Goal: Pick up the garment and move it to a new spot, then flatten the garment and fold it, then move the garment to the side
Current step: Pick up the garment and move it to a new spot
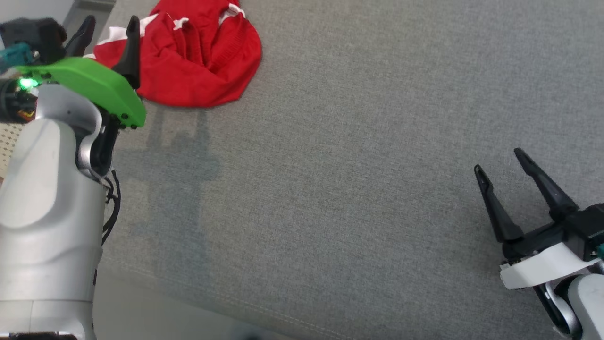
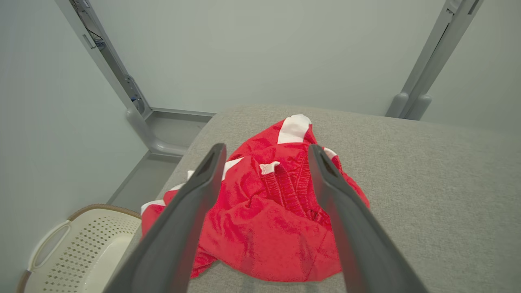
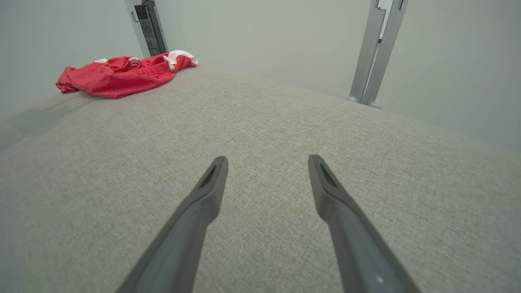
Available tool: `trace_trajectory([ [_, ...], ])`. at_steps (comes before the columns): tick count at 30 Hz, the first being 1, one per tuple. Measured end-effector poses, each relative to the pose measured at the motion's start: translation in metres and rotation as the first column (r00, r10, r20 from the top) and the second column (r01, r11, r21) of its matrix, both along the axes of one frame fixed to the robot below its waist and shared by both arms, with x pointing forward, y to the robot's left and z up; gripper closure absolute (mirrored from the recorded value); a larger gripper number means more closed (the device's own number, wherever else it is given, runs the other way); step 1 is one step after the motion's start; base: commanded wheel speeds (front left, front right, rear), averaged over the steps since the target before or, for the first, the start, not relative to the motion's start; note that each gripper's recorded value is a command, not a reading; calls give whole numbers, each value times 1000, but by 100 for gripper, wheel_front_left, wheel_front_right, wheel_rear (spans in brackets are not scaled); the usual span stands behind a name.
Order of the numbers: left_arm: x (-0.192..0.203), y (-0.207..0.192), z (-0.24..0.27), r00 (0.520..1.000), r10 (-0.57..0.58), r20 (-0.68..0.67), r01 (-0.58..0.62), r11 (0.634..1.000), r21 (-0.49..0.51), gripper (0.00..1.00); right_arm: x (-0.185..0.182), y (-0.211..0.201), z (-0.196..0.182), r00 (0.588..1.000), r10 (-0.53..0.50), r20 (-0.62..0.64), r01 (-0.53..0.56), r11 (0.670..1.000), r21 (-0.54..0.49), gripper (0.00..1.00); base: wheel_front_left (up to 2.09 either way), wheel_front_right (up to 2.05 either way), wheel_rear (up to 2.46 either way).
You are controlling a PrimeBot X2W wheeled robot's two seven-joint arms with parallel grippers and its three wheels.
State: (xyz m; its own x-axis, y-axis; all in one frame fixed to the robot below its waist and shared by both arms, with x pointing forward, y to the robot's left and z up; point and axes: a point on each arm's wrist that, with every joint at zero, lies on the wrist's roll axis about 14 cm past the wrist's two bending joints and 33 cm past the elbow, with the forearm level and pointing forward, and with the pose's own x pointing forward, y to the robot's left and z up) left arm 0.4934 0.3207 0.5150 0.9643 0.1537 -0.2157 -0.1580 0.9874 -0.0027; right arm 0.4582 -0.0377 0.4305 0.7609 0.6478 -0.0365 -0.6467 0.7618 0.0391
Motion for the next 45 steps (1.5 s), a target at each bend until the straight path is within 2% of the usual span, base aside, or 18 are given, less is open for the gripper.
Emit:
trace_trajectory([
  [5, 35, -9, -46, 979, -34, -200, 7, 991, -136, 0, 15, -17, -22, 999, -30, -16, 29, 999, -20, 0, 0, 0, 0],
  [9, 47, -10, -88, 943, -37, -331, -31, 980, -196, 0, 23, -26, -37, 998, -59, -32, 58, 998, -22, 0, 0, 0, 0],
  [14, 44, -17, -142, 872, -55, -487, -66, 971, -228, 0, 26, -35, -52, 993, -100, -57, 99, 995, -14, 0, 0, 0, 0],
  [18, 42, -17, -170, 835, -56, -548, -58, 980, -188, 0, 27, -39, -57, 990, -122, -64, 122, 993, -6, 0, 0, 0, 0],
  [24, 43, -20, -194, 818, -48, -573, -63, 983, -172, 0, 28, -44, -62, 988, -138, -72, 138, 990, -4, 0, 0, 0, 0],
  [25, 43, -20, -195, 820, -45, -570, -65, 983, -172, 23, 28, -45, -62, 987, -142, -73, 142, 990, -3, 0, 0, 0, 0],
  [27, 45, -21, -196, 828, -41, -559, -71, 981, -178, 87, 28, -47, -62, 986, -148, -75, 148, 989, -4, 0, 0, 0, 0],
  [28, 46, -22, -196, 836, -40, -548, -77, 979, -188, 100, 28, -48, -62, 986, -151, -76, 151, 989, -5, 0, 0, 0, 0],
  [30, 47, -27, -193, 844, -52, -535, -64, 978, -196, 100, 27, -49, -62, 985, -155, -78, 155, 988, -9, 0, 0, 0, 0],
  [34, 49, -26, -179, 901, -48, -431, -35, 983, -182, 100, 26, -48, -57, 984, -163, -78, 163, 987, -3, 0, 0, 0, 0],
  [40, 51, -33, -131, 976, -98, -196, 75, 990, -122, 100, 19, -41, -43, 981, -176, -86, 178, 984, 19, 0, 0, 0, 0],
  [45, 52, -43, -84, 986, -162, -40, 158, 984, -83, 100, 12, -32, -19, 980, -185, -68, 190, 980, 65, 0, 0, 0, 0],
])
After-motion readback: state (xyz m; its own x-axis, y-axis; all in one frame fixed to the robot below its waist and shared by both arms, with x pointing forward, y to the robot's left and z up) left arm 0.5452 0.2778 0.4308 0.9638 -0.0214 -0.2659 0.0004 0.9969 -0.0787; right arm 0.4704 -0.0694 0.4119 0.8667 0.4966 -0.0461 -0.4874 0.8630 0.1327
